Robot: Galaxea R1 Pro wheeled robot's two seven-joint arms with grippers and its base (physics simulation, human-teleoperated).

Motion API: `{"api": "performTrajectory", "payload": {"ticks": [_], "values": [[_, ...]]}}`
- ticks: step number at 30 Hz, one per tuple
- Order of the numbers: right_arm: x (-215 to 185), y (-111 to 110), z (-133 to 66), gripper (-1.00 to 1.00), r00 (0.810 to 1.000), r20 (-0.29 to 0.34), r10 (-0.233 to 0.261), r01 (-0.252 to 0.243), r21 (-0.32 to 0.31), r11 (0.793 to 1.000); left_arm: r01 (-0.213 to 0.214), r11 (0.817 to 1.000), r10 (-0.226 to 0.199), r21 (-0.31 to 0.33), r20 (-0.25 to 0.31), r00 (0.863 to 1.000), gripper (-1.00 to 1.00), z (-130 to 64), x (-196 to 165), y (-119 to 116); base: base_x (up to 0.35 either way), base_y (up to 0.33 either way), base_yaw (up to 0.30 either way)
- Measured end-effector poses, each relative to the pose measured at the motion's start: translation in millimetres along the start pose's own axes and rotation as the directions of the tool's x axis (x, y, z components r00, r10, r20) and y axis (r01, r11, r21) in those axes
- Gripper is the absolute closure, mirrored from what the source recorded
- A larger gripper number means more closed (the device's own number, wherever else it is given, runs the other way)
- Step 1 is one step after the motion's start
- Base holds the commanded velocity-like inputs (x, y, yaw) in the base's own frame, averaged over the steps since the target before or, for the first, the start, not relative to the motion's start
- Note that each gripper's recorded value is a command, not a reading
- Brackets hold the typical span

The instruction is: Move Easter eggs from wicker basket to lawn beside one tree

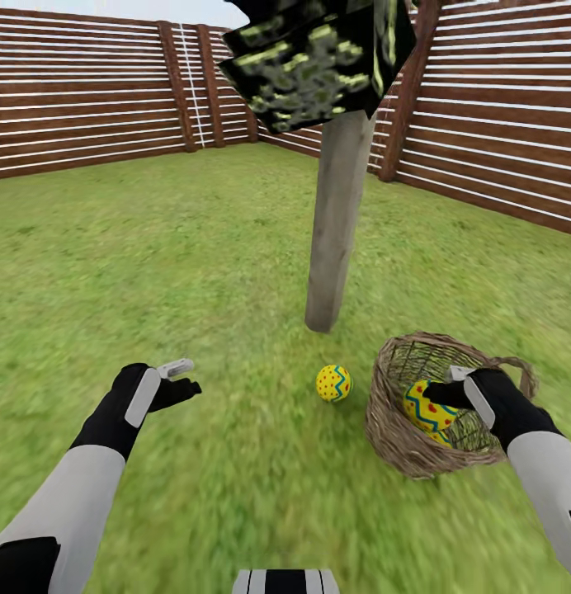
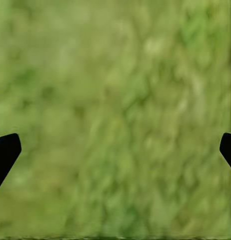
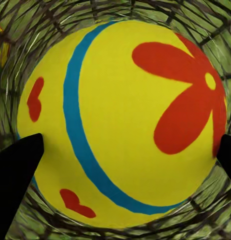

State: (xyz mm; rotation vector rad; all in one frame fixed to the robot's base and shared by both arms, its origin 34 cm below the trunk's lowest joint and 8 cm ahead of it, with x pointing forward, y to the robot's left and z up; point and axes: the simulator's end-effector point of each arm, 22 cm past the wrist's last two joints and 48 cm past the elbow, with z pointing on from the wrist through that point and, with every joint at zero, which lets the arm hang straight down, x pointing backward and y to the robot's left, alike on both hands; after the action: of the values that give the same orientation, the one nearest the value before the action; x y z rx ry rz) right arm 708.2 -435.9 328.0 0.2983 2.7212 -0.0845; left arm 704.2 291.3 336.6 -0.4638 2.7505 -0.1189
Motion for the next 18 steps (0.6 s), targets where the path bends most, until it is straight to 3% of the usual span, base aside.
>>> {"api": "performTrajectory", "payload": {"ticks": [3,7,12,14,18], "values": [[-12,4,-8.2,1.0,1.0,0.023,-0.006,0.006,-0.006,1.0,0.0,1.0,0.0,0.005,0.004,1.0,-1.0,-2.6,-1,-1,-0.097,-0.019,0.0],[-49,4,-34.3,1.0,0.993,0.114,-0.022,0.019,0.024,1.0,0.0,1.0,0.0,0.013,0.02,1.0,-1.0,-11.8,-7,-4,-0.01,-0.002,0.0],[-100,9,-77.6,1.0,0.967,0.252,-0.035,0.028,0.028,0.999,0.0,1.0,-0.001,0.021,0.032,0.999,-1.0,-21.3,-11,-7,0.0,0.0,0.0],[-118,6,-95.8,1.0,0.953,0.303,-0.023,0.015,0.029,0.999,0.001,1.0,-0.001,0.022,0.035,0.999,-1.0,-24.5,-12,-8,-0.118,0.0,0.0],[-134,-6,-126.3,1.0,0.943,0.331,0.027,-0.034,0.017,0.999,0.002,1.0,-0.003,0.023,0.036,0.999,-1.0,-29.4,-12,-8,-0.289,0.0,0.0]]}}
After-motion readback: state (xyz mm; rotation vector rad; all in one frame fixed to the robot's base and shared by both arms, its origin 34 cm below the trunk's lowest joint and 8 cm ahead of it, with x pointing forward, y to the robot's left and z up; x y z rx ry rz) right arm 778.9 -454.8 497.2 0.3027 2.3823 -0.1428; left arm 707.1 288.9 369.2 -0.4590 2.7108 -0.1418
